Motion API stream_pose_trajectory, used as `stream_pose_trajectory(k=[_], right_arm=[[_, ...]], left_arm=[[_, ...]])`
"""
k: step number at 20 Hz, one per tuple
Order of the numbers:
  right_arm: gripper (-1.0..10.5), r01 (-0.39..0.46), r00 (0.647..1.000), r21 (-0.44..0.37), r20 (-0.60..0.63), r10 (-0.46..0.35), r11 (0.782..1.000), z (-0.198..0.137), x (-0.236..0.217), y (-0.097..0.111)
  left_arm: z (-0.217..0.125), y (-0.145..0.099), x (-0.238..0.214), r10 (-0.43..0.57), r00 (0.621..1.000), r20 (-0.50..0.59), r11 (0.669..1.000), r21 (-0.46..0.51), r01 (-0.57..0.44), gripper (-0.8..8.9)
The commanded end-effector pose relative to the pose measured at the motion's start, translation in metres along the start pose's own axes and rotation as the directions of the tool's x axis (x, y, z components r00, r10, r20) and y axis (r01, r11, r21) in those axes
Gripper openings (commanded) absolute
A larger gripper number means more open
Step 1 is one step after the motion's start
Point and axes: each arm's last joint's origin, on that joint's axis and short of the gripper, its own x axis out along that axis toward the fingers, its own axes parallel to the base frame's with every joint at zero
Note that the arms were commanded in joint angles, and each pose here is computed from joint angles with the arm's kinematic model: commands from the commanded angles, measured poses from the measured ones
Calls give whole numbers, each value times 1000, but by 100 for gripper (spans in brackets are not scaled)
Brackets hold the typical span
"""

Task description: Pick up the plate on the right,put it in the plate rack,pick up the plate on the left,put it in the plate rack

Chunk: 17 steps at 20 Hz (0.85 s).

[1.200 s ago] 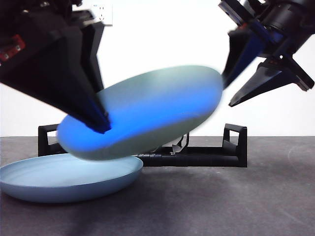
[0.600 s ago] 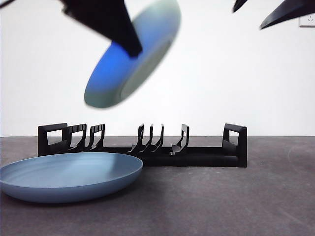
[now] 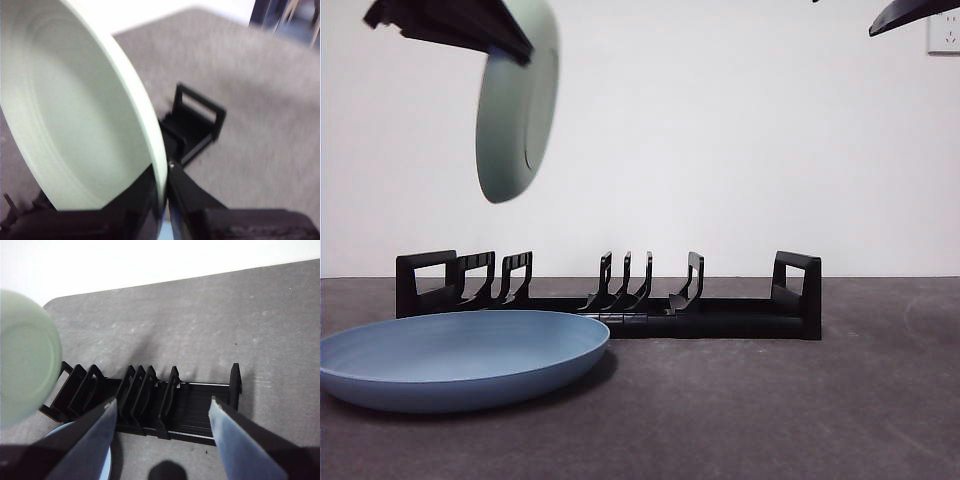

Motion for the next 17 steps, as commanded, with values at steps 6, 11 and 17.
stream_pose_trajectory(k=[6, 11, 17], right_arm=[[312, -4, 1000, 10, 0, 4, 1000, 0, 0, 0], [312, -6, 1000, 15, -12, 6, 1000, -1, 0, 0], [312, 8, 998, 17, -55, -7, 1000, -5, 0, -1]], left_arm=[[1, 42, -2, -56, 995, 83, 988, -141, 67, -9], [-10, 59, 15, -42, 998, 40, 982, -182, 49, -9], [-27, 73, 34, -20, 999, -31, 979, -203, 13, -9]])
